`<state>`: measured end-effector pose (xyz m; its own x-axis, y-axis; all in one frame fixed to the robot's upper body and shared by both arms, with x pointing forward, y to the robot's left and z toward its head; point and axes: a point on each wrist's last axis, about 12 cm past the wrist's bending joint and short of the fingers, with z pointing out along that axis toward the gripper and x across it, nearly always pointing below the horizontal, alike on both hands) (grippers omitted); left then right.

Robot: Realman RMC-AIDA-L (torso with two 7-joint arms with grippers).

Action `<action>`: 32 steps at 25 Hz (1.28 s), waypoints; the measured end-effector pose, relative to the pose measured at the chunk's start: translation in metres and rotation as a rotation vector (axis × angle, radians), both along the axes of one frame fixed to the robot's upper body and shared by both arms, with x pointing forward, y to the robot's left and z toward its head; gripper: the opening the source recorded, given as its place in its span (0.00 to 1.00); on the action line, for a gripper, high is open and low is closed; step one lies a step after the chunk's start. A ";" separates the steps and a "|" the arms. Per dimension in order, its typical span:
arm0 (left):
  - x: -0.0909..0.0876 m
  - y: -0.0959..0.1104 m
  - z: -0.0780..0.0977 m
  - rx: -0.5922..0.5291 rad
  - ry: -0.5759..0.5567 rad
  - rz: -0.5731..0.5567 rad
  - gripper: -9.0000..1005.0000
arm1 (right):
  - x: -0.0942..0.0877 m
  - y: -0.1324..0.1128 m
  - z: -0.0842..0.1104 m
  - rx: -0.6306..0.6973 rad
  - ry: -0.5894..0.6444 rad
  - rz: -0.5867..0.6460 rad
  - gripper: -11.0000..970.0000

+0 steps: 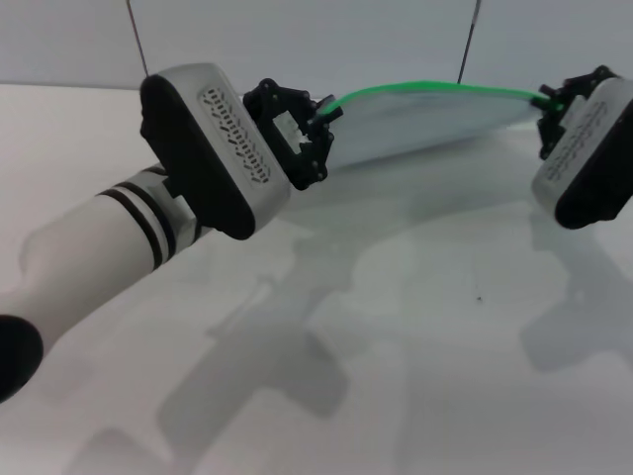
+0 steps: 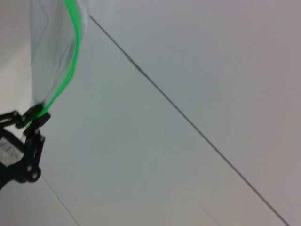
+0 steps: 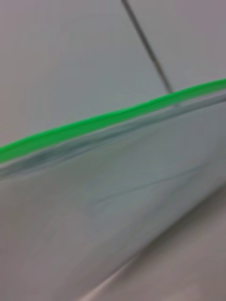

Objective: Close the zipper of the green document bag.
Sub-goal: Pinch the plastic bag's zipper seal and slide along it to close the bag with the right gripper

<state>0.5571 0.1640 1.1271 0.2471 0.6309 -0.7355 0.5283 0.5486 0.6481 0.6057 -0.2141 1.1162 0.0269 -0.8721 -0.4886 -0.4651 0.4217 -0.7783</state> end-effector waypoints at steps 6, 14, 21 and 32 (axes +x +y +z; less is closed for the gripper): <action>-0.002 0.008 0.002 -0.008 -0.003 0.020 0.10 | 0.005 -0.015 0.003 0.012 -0.007 -0.053 0.08; -0.002 0.010 0.001 -0.008 -0.002 0.027 0.10 | 0.007 -0.020 0.004 -0.017 -0.019 -0.061 0.08; -0.001 0.012 0.001 -0.012 0.001 0.035 0.11 | 0.008 -0.023 0.000 -0.024 -0.006 -0.071 0.08; -0.001 0.012 -0.001 -0.012 0.007 0.041 0.11 | 0.010 -0.033 -0.003 -0.043 0.001 -0.096 0.08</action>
<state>0.5564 0.1765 1.1258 0.2156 0.6315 -0.7448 0.5099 0.5777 0.6374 0.6158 -0.2466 1.1133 -0.0587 -0.8908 -0.4506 -0.4247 0.4308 -0.7963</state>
